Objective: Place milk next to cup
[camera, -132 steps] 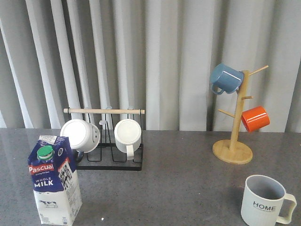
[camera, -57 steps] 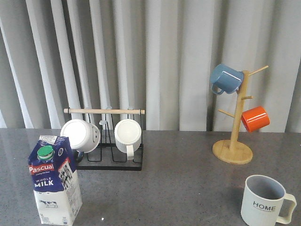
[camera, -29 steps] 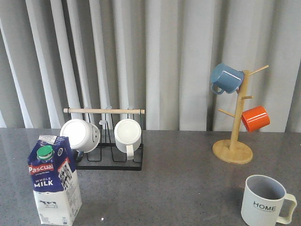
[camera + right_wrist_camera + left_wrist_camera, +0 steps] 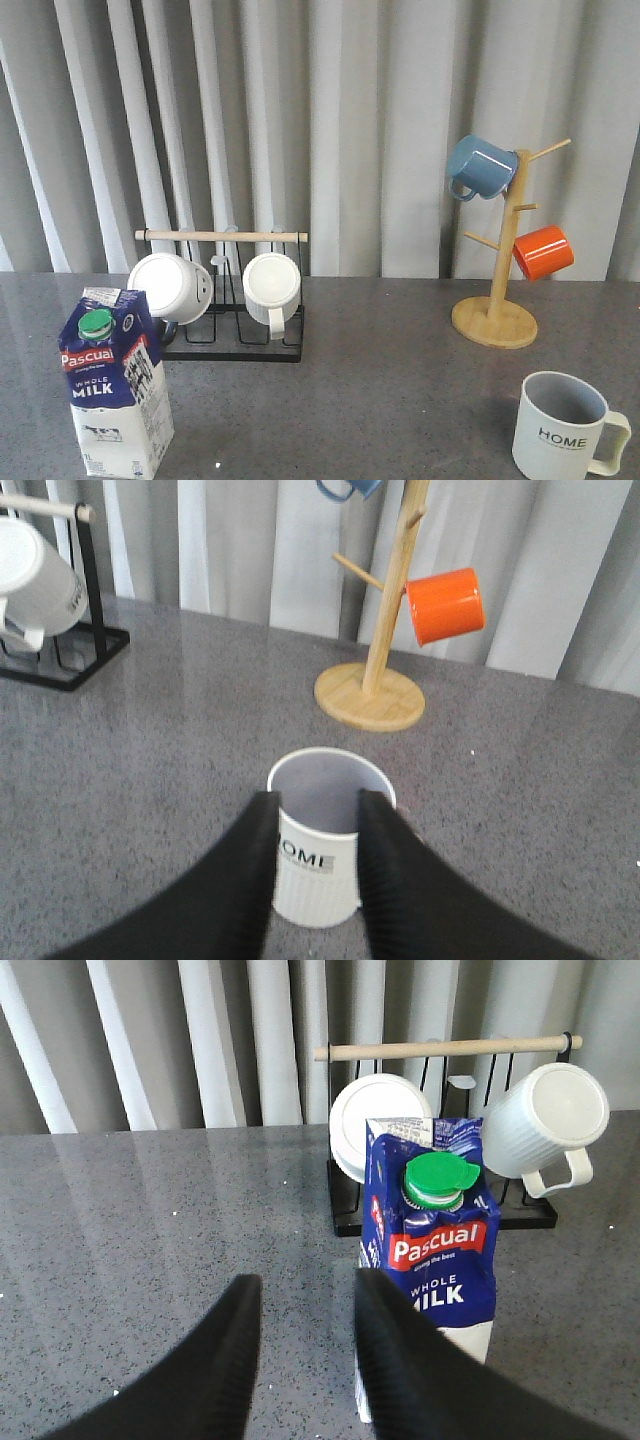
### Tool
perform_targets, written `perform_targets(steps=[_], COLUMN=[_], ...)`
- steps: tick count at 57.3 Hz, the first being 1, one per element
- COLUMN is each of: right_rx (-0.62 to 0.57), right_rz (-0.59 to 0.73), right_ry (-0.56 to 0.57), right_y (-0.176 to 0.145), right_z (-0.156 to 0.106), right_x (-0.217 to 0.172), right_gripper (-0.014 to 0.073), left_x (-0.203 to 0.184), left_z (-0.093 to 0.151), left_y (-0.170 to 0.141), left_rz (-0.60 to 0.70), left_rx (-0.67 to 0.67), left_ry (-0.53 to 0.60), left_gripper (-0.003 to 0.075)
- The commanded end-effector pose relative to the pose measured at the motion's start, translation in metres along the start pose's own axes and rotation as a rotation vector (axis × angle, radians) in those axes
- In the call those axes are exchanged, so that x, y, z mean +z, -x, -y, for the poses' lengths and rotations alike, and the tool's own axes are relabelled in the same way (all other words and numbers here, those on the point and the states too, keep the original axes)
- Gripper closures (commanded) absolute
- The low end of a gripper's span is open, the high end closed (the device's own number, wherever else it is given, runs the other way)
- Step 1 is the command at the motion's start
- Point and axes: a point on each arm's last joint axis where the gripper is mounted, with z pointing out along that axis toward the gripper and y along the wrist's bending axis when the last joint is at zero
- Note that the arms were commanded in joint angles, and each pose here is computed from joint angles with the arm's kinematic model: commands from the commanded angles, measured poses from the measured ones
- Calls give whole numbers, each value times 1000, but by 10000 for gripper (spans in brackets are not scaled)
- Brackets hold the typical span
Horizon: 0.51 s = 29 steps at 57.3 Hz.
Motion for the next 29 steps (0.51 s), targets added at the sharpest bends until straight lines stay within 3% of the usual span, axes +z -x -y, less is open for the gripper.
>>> perform_targets(steps=[1, 6, 11, 16, 29], right_rx=[-23, -15, -14, -14, -9], right_rz=[71, 65, 78, 112, 100], right_ry=[-12, -10, -12, -17, -16], right_y=[15, 14, 15, 18, 17], right_z=[2, 2, 2, 2, 2], right_x=[-3, -3, -3, -3, 1], right_gripper=[193, 97, 41, 36, 37], left_x=[-2, 2, 2, 2, 2], left_z=[0, 0, 0, 0, 0], left_y=[19, 19, 17, 17, 17], left_rz=[112, 111, 97, 93, 93], left_rx=[-12, -12, -12, -12, -12], left_ry=[-1, 0, -1, -1, -1], left_gripper=[282, 142, 61, 39, 71])
